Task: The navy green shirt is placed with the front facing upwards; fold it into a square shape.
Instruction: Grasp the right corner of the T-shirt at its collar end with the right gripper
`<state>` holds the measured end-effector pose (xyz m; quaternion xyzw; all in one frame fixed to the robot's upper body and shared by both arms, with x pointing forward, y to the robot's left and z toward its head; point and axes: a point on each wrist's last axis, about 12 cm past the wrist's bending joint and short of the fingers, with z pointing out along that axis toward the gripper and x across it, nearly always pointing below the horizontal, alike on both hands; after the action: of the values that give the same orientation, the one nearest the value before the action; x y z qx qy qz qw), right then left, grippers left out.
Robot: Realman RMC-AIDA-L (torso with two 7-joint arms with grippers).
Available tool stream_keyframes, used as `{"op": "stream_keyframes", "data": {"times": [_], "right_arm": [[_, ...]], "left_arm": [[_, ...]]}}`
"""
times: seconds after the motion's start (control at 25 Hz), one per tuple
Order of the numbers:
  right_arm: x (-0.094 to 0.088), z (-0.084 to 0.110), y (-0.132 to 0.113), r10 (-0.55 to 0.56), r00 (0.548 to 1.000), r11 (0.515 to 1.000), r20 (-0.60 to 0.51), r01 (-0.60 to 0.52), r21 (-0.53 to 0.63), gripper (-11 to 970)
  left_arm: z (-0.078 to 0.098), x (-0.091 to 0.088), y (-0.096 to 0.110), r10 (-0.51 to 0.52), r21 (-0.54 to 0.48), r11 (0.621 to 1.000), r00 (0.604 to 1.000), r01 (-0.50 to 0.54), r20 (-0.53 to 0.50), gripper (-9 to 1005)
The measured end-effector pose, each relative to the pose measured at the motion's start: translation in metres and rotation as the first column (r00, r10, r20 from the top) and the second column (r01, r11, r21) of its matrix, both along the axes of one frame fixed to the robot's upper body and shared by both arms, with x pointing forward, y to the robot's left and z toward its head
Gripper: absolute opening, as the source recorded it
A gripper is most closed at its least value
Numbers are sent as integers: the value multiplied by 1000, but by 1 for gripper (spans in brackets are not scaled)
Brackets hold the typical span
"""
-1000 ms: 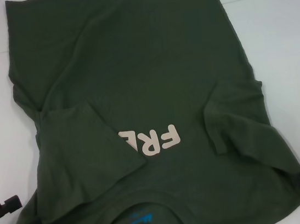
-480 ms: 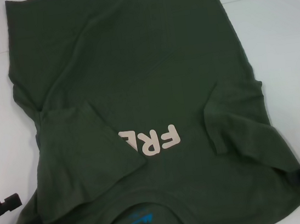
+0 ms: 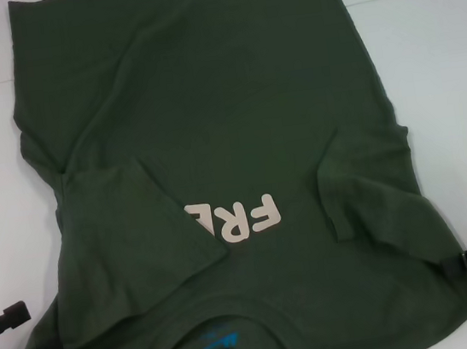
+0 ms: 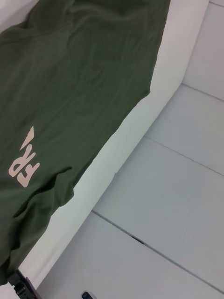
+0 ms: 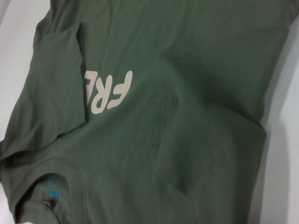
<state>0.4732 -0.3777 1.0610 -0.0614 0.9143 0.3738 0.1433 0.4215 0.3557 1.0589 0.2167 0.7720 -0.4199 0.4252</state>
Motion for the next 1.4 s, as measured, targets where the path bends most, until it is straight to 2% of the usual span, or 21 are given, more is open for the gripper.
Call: {"op": "stream_keyframes", "data": {"times": [0.88,1.12,1.32,1.4], "right_arm": [[16,-3,9,-15,1000,1000,5,15,0,592],[18,-5,8,-24,1000,1000,1,24,-18,445],[20,-5,12,-14,1000,1000,-7,14,-10,246],[22,-5,14,-6,1000,1000,-9,6,-11,232]], "left_arm": [[1,1,2,9,-1,1000,1000,-9,5,882],[2,3,2,8,1,1000,1000,-8,5,874],[2,5,2,13,6,1000,1000,-13,5,873],[2,5,3,14,8,1000,1000,-14,5,874]]}}
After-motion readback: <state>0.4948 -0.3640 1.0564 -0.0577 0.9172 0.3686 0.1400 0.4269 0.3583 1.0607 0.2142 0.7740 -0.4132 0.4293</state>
